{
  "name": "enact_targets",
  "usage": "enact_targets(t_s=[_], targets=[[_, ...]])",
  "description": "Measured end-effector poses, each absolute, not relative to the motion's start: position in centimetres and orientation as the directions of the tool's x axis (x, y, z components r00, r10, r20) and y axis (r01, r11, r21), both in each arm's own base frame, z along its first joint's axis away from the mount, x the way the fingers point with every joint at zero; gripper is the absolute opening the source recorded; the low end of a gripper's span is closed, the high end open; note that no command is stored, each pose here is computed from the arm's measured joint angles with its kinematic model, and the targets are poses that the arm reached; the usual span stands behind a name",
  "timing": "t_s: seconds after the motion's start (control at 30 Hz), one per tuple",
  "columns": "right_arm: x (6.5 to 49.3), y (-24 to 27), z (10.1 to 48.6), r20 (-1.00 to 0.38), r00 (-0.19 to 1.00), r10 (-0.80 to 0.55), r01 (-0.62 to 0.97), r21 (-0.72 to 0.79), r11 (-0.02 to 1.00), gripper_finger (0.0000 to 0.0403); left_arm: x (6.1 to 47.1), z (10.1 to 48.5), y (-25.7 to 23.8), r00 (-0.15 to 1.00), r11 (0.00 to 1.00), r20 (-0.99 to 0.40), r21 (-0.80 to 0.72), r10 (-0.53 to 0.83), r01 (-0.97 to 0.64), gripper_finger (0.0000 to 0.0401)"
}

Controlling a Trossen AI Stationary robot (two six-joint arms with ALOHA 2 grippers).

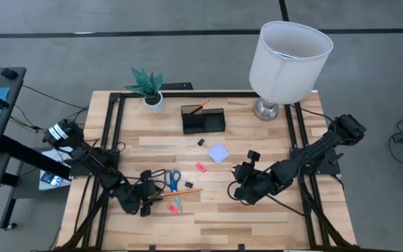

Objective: Pick and place office supplies into organizer
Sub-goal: Put the yellow pencil into the black desk organizer

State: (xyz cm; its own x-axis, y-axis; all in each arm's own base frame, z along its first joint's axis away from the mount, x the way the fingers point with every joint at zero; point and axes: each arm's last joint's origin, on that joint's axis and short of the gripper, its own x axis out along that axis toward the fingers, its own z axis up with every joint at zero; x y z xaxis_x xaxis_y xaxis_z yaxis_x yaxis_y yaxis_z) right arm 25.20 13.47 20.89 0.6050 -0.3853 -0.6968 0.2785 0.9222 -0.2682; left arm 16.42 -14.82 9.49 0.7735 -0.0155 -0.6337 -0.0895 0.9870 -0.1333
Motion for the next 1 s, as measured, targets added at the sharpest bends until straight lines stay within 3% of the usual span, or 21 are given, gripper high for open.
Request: enact_targets(t_s=[0.7,1.0], targets=[[25.2,13.5,20.9,-0.697,0.605,-0.385,0.278,-0.268,0.922,0.0066,17.5,9.5,-13.9,0.747,0.985,-0.663,-0.156,-0.050,-0.073,0.0164],[25.2,13.5,20.9,-0.697,0.605,-0.386,0.278,-0.268,0.922,0.0066,17.6,9.5,-13.7,0.740,0.985,-0.670,-0.159,-0.056,-0.069,0.0135]])
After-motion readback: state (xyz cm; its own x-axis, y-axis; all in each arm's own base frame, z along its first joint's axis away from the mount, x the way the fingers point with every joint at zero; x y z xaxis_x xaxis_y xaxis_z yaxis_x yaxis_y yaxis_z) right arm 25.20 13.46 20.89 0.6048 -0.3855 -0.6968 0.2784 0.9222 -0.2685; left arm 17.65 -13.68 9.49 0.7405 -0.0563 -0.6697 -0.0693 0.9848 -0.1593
